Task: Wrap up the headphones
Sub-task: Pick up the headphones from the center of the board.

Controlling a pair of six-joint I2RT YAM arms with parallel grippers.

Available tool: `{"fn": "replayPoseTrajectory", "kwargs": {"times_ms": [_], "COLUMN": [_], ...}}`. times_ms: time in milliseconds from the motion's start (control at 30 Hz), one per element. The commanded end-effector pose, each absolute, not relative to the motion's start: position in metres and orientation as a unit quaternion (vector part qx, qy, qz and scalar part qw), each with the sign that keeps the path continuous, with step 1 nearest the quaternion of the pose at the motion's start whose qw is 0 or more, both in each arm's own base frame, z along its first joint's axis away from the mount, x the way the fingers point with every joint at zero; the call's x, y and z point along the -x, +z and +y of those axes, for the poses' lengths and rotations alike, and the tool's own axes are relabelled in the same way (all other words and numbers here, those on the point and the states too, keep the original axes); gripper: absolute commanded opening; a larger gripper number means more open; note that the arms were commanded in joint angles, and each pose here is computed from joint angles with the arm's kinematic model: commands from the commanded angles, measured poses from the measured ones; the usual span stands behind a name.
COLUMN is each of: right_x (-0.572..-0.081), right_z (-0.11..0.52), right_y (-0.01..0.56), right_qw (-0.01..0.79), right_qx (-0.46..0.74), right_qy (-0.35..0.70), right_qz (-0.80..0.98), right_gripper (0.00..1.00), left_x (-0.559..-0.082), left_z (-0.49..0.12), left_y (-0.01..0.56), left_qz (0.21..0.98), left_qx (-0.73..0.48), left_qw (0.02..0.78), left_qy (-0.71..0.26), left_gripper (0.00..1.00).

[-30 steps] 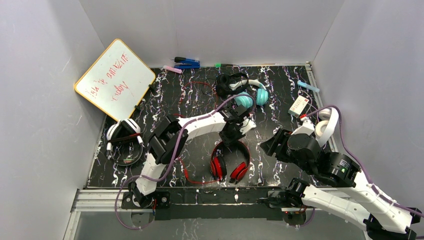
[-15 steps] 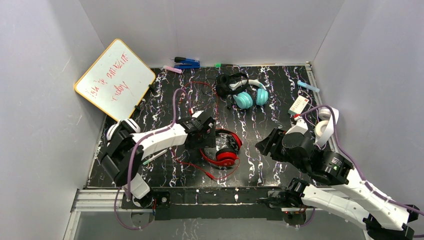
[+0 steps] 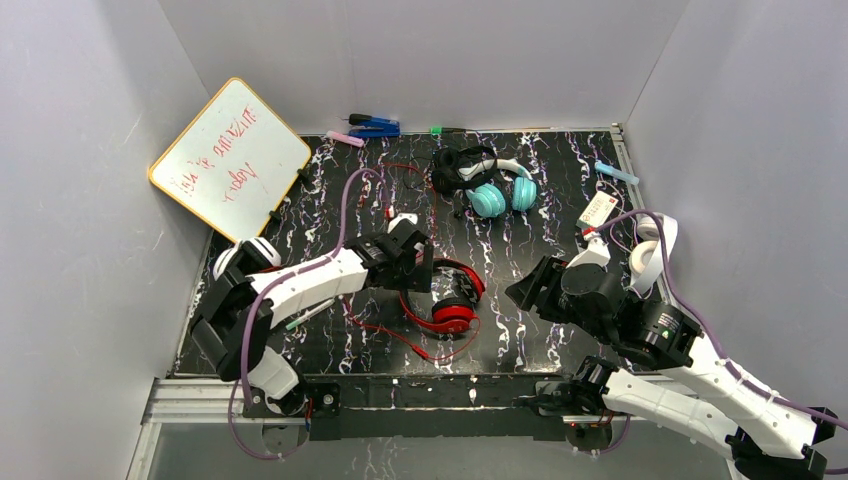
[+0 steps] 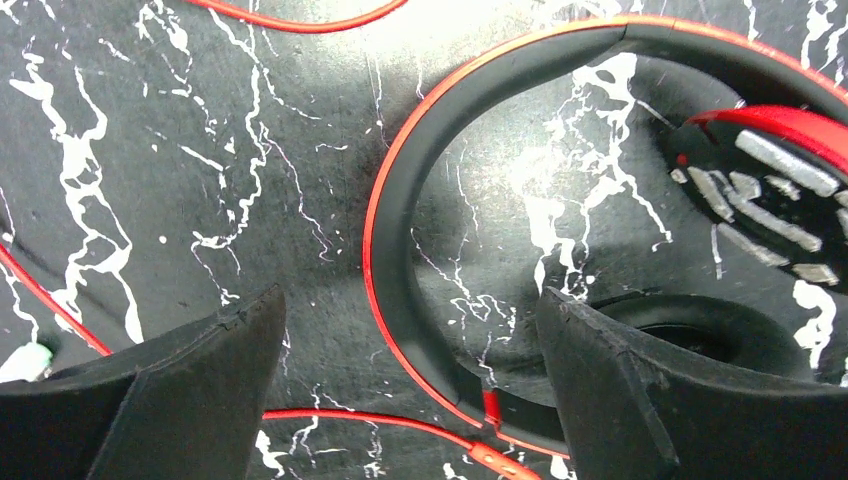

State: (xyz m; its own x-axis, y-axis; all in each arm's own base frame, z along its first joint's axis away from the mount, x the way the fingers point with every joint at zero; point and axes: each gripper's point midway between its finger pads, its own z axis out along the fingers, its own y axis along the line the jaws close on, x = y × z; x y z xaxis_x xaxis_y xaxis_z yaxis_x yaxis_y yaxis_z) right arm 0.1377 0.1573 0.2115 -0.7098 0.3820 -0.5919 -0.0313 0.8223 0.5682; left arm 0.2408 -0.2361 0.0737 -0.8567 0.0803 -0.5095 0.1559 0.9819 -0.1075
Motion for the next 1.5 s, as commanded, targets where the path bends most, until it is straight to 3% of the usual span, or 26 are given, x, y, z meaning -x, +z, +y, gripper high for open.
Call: {"fn": "replayPoseTrajectory", "kwargs": {"times_ms": [0, 333, 667, 733, 867, 1033, 1467], "right_x": [-0.140, -0.138, -0.138, -0.138, -0.140, -0.143, -0.148], "right_z": [0.164, 0.165, 0.161, 0.162, 0.165, 0.172, 0.179], "right_y": [0.216, 0.216, 0.215, 0.216, 0.213, 0.211, 0.211], "right_qw": [0.369, 0.362, 0.365, 0.366, 0.364, 0.362, 0.366], "right_qx": [-0.108, -0.114, -0.120, -0.119, -0.112, -0.105, -0.098], "right_qy": [0.298, 0.304, 0.304, 0.304, 0.297, 0.296, 0.297], "right_qz": [0.874, 0.874, 0.872, 0.872, 0.876, 0.878, 0.876], "right_gripper": [0.69, 0.69, 0.69, 0.69, 0.69, 0.69, 0.69], "left_x": [-0.248, -0.254, -0.233, -0.227, -0.226, -0.233, -0.257], "left_z": [-0.241, -0.236, -0.233, -0.232, -0.230, -0.227, -0.198], "left_y": [0.077, 0.030, -0.011, -0.017, -0.019, 0.006, 0.140], "left_qz": [0.953, 0.967, 0.984, 0.985, 0.985, 0.982, 0.955], "left_qx": [-0.137, -0.162, -0.111, -0.105, -0.105, -0.103, -0.064], "left_qw": [0.263, 0.197, 0.143, 0.135, 0.134, 0.158, 0.289], "left_qy": [-0.061, -0.003, -0.003, -0.010, -0.008, -0.001, 0.023], "left_gripper": [0.90, 0.69, 0.57, 0.50, 0.23, 0.17, 0.00]}}
